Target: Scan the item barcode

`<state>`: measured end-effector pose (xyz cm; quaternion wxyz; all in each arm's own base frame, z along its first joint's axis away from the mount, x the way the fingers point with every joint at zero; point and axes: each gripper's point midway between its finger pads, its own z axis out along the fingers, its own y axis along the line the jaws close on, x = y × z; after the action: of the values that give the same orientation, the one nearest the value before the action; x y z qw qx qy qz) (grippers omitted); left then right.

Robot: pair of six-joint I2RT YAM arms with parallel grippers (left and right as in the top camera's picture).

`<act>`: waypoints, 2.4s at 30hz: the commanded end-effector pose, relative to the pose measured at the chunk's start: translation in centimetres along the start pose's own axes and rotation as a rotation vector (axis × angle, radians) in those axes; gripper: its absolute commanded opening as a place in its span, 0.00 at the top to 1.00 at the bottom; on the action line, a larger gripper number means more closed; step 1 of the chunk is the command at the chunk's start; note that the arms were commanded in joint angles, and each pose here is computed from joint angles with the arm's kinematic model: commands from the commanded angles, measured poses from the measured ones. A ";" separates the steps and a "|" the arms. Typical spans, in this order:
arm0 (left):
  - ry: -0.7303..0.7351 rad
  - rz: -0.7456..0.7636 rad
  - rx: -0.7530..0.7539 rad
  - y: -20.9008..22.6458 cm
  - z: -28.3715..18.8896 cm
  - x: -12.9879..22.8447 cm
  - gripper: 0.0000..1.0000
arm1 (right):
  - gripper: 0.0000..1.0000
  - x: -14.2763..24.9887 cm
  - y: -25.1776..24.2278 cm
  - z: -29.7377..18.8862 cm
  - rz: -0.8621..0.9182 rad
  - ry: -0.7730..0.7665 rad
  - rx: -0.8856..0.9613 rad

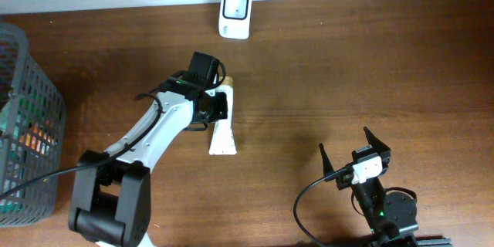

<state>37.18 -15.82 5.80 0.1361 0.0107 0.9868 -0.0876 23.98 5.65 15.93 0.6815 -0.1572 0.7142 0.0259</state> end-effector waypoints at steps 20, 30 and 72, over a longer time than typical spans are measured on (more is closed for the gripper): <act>0.116 0.041 -0.021 0.8 4.3 3.1 1.00 | 0.02 0.2 0.2 0.0 0.001 0.001 -0.005; 0.005 0.101 0.018 -0.8 0.5 -0.5 1.00 | 0.02 0.2 0.2 0.0 0.001 0.001 -0.005; 0.121 0.456 -0.244 -1.9 7.6 4.4 1.00 | 0.02 0.2 0.2 0.0 0.001 0.002 -0.005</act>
<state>36.37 -20.57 2.21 0.1478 0.2264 0.9619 0.0402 23.98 5.65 15.93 0.6815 -0.1571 0.7143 0.0260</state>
